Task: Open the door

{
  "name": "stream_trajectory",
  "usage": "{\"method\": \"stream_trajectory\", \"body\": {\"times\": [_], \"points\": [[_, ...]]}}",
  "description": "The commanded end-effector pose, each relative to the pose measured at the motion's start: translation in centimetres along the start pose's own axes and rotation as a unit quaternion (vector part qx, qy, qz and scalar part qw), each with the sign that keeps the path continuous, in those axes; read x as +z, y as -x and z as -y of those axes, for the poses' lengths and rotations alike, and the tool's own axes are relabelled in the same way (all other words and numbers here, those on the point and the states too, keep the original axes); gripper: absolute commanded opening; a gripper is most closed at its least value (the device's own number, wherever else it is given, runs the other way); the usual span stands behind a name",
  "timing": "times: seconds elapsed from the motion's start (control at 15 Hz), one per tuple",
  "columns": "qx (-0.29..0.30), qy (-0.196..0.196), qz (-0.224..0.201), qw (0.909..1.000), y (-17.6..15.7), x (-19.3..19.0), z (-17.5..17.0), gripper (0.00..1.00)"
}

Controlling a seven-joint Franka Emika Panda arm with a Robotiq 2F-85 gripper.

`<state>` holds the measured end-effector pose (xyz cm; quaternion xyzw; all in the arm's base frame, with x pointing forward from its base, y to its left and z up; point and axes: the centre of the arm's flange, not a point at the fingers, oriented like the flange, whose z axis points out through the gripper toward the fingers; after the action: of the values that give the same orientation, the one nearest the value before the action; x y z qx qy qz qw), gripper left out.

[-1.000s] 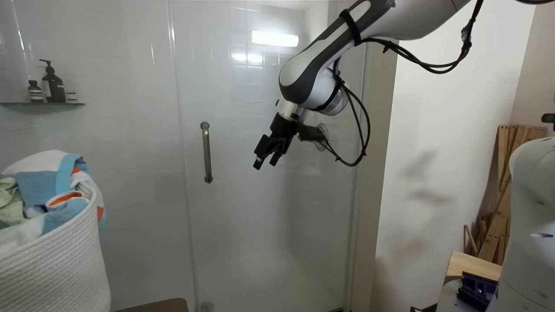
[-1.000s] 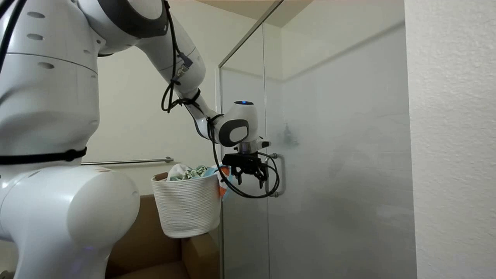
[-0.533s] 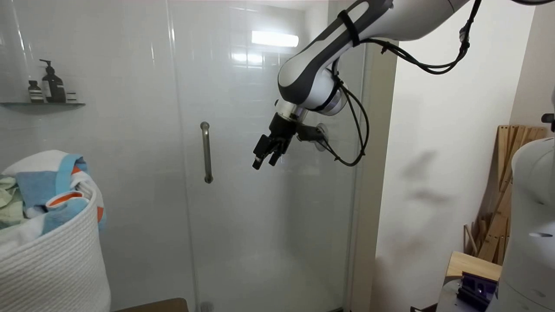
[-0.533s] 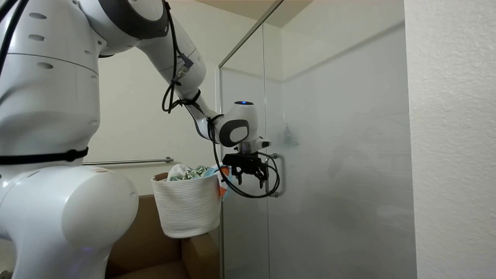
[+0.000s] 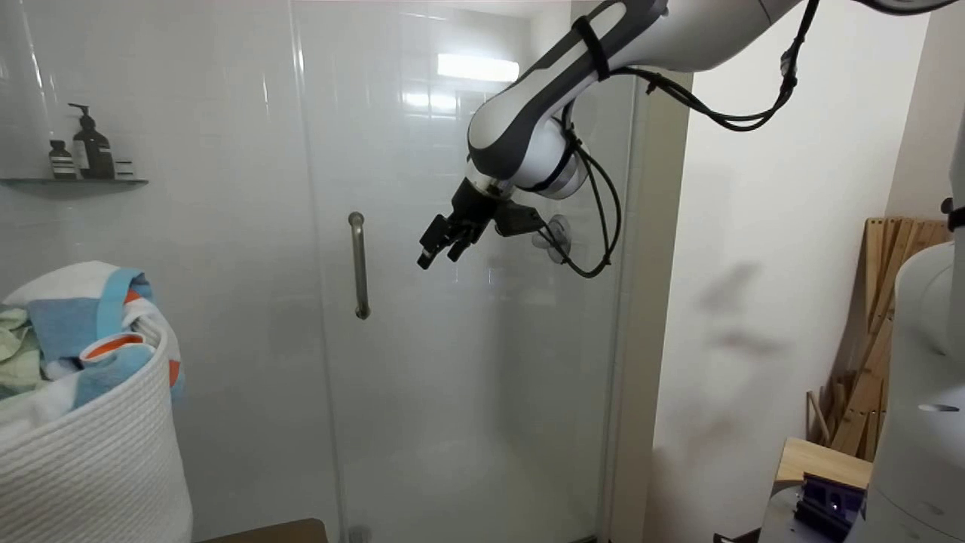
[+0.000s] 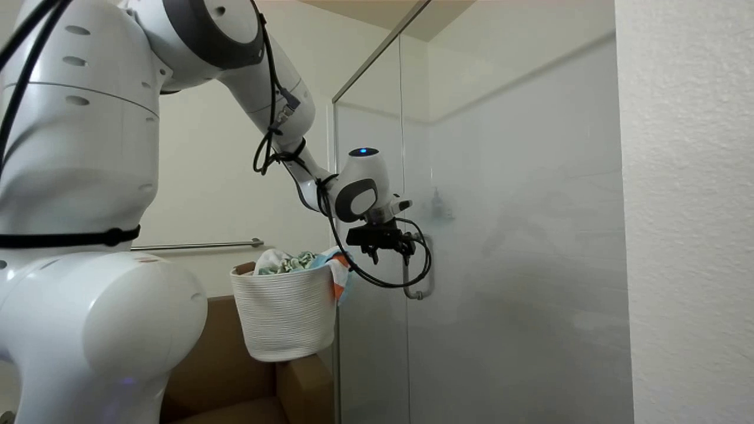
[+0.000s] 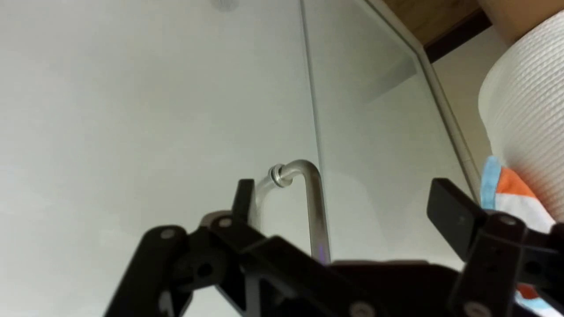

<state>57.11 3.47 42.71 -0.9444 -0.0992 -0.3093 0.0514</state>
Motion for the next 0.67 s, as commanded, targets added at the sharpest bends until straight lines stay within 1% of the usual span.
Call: {"method": "stream_trajectory", "body": {"times": [0.0,0.13,0.2,0.27,0.47,0.6], "points": [[-0.048,0.025,-0.046,0.9975,-3.3,3.7,-0.1,1.00],[-0.070,0.025,-0.067,0.9950,-5.1,5.6,-0.1,1.00],[-0.080,0.015,-0.085,0.9930,-6.2,6.6,-0.1,1.00],[-0.089,0.017,-0.101,0.9907,-7.3,7.4,0.1,1.00],[-0.102,0.009,-0.144,0.9843,-11.2,10.3,0.3,1.00],[-0.098,0.004,-0.147,0.9842,-12.8,12.2,-0.2,1.00]]}}
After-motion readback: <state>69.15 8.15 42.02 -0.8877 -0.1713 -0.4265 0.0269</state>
